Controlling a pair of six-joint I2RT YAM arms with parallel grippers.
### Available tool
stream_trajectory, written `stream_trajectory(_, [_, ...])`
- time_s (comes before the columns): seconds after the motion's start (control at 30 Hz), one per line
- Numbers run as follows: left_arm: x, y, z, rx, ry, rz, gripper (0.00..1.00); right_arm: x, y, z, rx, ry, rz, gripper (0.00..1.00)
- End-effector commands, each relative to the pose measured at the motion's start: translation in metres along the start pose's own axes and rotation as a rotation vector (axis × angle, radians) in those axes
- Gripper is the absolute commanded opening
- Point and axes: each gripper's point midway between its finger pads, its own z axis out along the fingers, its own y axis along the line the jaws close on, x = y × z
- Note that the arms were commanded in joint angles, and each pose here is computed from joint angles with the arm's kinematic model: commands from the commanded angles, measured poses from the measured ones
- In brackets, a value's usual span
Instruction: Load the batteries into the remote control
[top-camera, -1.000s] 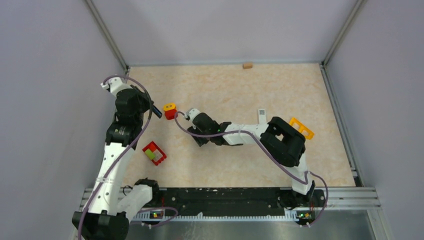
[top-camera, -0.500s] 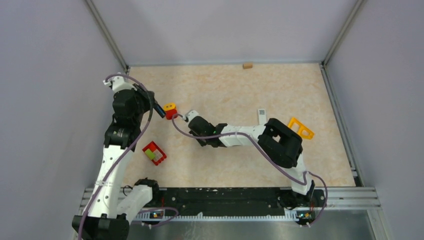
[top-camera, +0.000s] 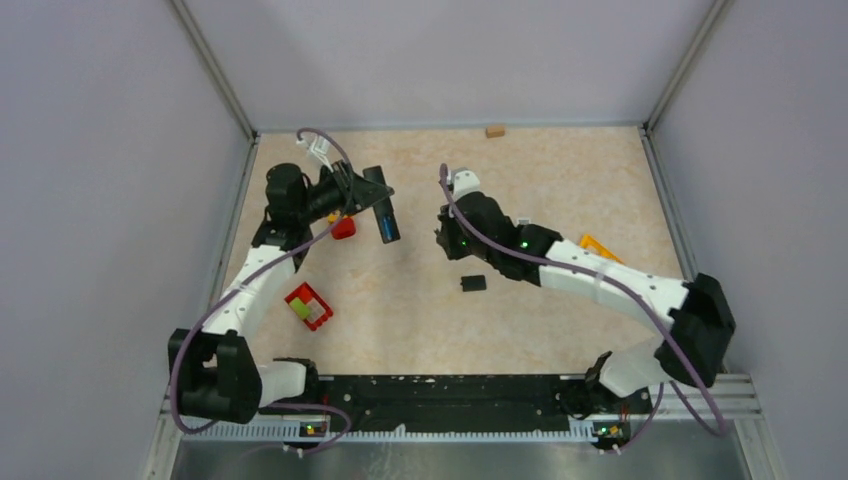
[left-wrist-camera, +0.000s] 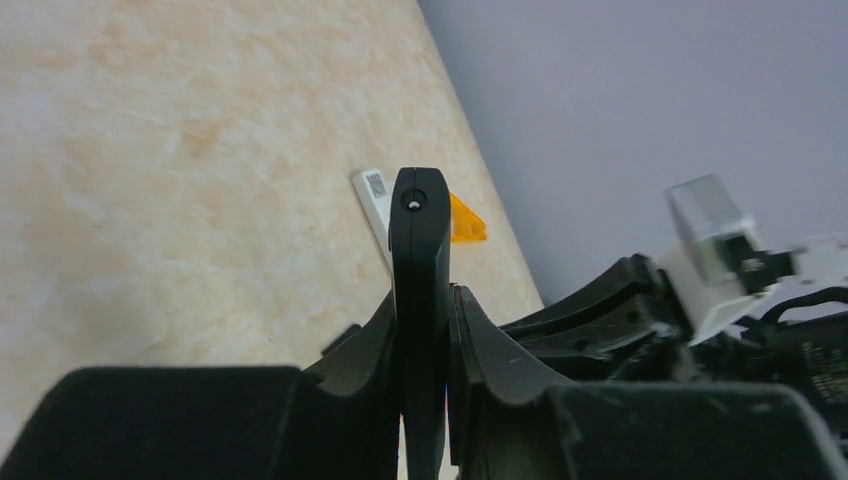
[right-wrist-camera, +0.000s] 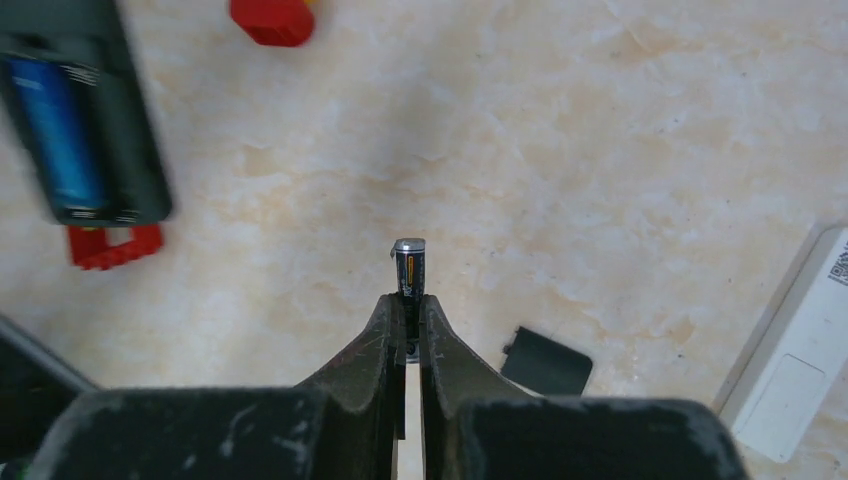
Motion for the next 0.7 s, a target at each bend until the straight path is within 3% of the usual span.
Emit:
stream_trajectory(0.0, [0.011, -0.04, 0.01, 0.215, 0.054, -0.045, 0.0, -0.03, 0.021, -0.05, -0.136, -0.041, 0.084, 0.0])
stream_trajectory(0.23, [0.045, -0.037, 0.043, 0.19, 0.106, -0.262, 0.0, -0.053, 0.036, -0.083, -0.161, 0.046, 0.174, 0.0])
stream_trajectory(0.47, [0.052, -0.022, 0.055, 0.154, 0.039, -0.412, 0.0, -0.059, 0.031, -0.085, -0.075, 0.134, 0.165, 0.0])
stream_trajectory(0.67, [0.052, -0.012, 0.057, 0.139, -0.004, -0.46, 0.0, -0.054, 0.033, -0.072, -0.048, 0.188, 0.154, 0.0])
